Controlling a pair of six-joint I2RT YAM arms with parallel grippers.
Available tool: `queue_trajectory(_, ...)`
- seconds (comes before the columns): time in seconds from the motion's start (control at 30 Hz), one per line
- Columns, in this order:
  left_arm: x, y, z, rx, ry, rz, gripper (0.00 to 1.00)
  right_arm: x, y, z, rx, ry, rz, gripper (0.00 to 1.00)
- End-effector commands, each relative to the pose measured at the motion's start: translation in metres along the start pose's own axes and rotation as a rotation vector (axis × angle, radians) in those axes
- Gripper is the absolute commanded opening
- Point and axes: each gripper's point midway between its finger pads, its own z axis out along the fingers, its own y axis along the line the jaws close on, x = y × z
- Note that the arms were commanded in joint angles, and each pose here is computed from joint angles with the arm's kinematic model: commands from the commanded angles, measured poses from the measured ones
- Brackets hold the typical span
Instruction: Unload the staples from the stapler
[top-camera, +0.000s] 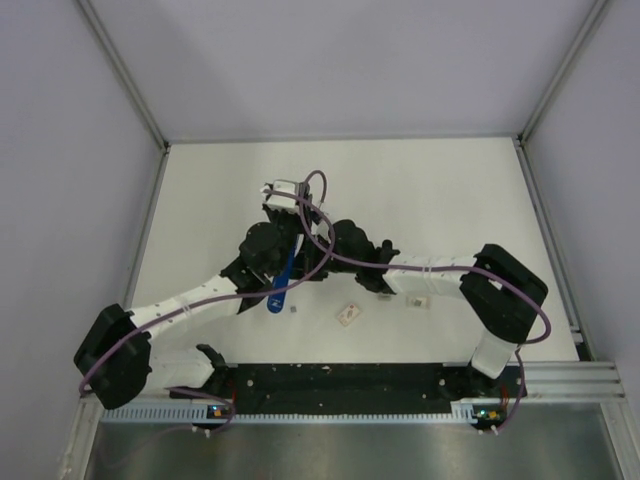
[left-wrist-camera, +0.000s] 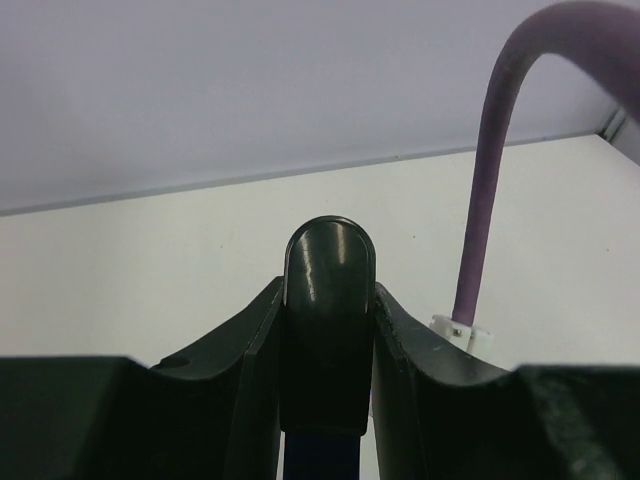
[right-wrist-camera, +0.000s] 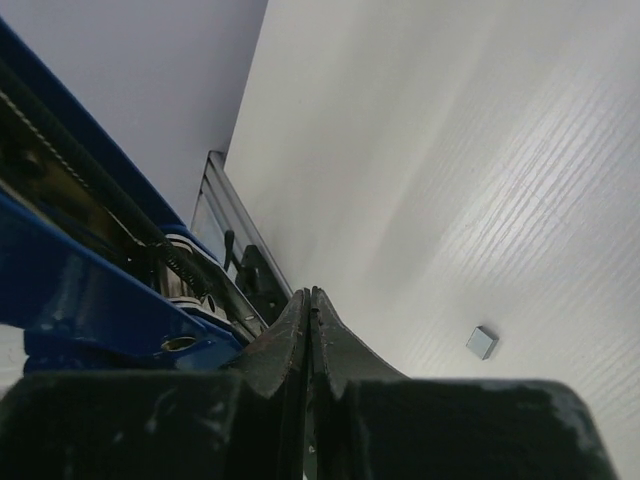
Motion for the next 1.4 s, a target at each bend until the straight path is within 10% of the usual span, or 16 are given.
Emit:
queue_trajectory(0.0, -0.059, -0.014, 0.006, 0.019, -0.182, -0.083, 0.00, -0.001, 0.035, -0.001, -0.119, -0.010, -0.054, 0.00)
queue_trajectory(0.6, -0.116, -0.012, -0.012, 0.065, -0.252, -0.052, 0.00, -0.102, -0.031, -0.097, 0.309, -0.271, -0.200, 0.00)
queue_trajectory(1.03, -0.101, -0.050, 0.090, 0.041, -0.263, 0.219, 0.00, -0.079, -0.045, -0.141, 0.385, -0.278, -0.231, 0.00)
queue_trajectory(1.37, -0.055, -0.045, 0.157, 0.102, -0.132, 0.128, 0.00, -0.066, -0.054, -0.157, 0.414, -0.278, -0.239, 0.00)
